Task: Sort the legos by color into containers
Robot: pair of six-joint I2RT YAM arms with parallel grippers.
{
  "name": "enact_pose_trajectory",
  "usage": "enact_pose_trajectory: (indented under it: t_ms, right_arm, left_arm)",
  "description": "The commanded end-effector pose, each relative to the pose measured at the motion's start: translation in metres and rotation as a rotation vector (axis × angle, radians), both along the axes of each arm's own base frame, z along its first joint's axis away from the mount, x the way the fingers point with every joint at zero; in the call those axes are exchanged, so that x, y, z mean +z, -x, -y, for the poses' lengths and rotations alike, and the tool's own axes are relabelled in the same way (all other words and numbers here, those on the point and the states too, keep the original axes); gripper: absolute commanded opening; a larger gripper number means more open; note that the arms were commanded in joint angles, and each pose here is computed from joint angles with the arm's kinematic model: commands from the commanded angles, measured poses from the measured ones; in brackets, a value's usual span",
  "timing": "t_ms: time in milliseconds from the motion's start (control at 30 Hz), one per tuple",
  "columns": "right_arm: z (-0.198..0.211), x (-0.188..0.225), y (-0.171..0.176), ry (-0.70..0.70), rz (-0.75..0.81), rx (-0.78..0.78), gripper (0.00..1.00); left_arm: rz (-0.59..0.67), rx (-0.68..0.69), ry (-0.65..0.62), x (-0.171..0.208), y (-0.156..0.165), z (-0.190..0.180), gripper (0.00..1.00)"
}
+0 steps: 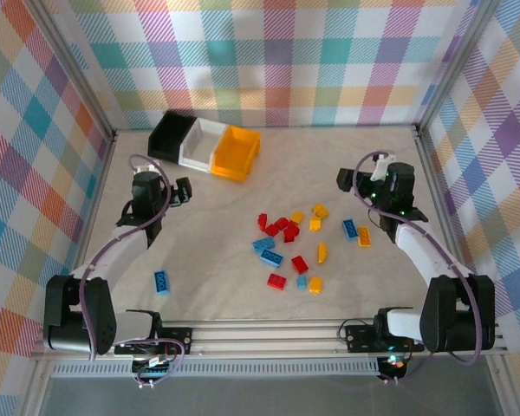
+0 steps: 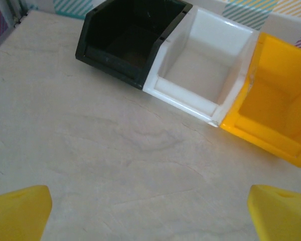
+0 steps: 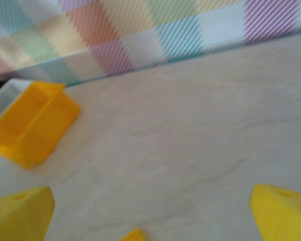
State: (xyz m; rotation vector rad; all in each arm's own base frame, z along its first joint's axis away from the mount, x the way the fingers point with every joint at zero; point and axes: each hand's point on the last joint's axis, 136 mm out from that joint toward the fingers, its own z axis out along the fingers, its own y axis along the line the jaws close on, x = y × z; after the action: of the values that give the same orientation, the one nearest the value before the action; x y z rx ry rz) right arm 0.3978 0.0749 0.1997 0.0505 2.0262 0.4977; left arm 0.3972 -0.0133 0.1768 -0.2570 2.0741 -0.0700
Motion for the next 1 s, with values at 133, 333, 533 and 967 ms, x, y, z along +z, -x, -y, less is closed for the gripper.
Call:
enact_pose_trajectory:
  t_ms: [133,333,533,967]
  right_arm:
    - [-0.077,-0.046,0.054,-0.106,-0.347,0.210,1.00]
    - [-0.096,-0.054,0.068,-0.124,-0.406,0.249,1.00]
    - [-0.105,-0.062,0.076,-0.133,-0.449,0.280,1.00]
    - [-0.114,-0.071,0.075,-0.169,-0.485,0.300,1.00]
  left_arm:
    - [-0.261,-0.163,0.073,0.006,0.010,0.054,1.00]
    - [-0.389,-0.300,-0.030,-0.009,-0.021,0.103,1.00]
    - [-0.422,-0.375,-0.034,-0.025,-0.067,0.148,0.95]
    - [-0.410,-0.468,-0.104,-0.055,-0.145,0.218,0.93]
